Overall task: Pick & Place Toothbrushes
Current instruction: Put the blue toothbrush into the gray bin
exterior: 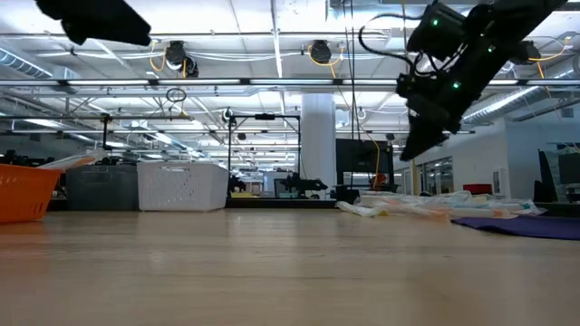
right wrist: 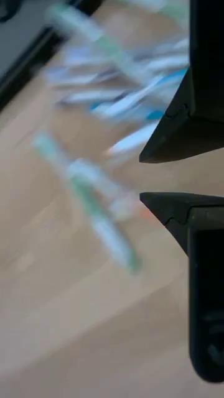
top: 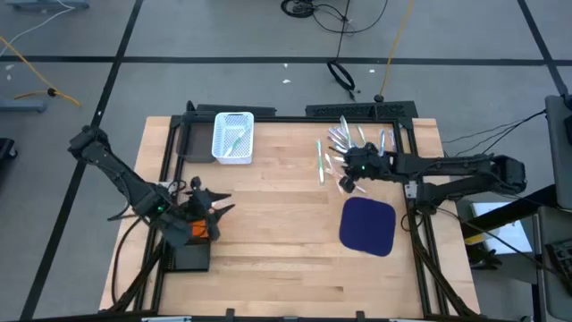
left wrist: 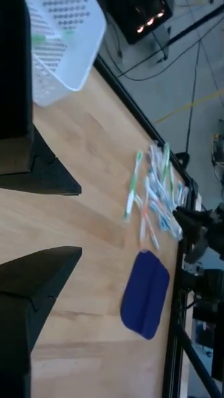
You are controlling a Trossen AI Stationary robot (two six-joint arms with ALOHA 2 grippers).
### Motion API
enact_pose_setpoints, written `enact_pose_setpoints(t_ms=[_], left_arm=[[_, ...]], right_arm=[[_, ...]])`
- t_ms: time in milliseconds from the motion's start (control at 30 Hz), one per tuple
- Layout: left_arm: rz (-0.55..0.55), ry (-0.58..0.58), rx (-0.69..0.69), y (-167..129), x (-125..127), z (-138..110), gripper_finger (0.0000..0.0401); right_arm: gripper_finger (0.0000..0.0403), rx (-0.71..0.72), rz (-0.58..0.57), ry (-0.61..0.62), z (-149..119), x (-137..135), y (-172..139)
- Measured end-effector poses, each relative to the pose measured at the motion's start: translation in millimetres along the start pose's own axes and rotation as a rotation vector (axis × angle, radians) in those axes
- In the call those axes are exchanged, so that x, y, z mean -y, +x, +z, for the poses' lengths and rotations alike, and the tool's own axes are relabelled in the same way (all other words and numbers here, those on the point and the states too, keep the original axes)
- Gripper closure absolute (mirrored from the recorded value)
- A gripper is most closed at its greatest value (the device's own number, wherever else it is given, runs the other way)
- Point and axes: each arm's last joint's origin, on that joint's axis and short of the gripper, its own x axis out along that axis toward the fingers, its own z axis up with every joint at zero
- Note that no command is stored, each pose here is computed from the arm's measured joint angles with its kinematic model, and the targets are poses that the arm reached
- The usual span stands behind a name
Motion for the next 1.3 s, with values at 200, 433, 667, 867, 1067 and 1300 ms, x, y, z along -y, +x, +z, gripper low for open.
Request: enact_pose_setpoints(t_ms=[200,433,667,867,1067,1300], left_arm=[[-0.022,-0.003,-0.034,19.5,-6.0,8.9,0.0254],[-0.002,-0.010,-0.087,41.7,-12.4,9.7,0.0254],[-0.041,0.008,-0.095,60.1,-10.1,11.7,0.0254],[-0.064,0.025,-0.105,69.1,-9.3,11.4,0.0254],[-0.072,0.028,-0.112,72.2,-9.1,10.7,0.0254],[-0.074,0.025,-0.107,72.2,-8.8,11.3,0.0254]], right_arm=[[0.0325,-0.178,-0.109,0.035,-13.4,25.6,1.7],[0.0325,-0.375,-0.181,0.046,-30.0,41.4,-1.7],[0.0325,-0.417,-0.194,0.061,-33.0,46.2,-2.5],[0.0305,-0.425,-0.147,0.067,-33.7,44.6,-1.1],[0.0270,-0.446,-0.150,0.064,-35.0,44.2,2.1],[0.0262,-0.496,-0.158,0.052,-37.9,43.1,10.3]])
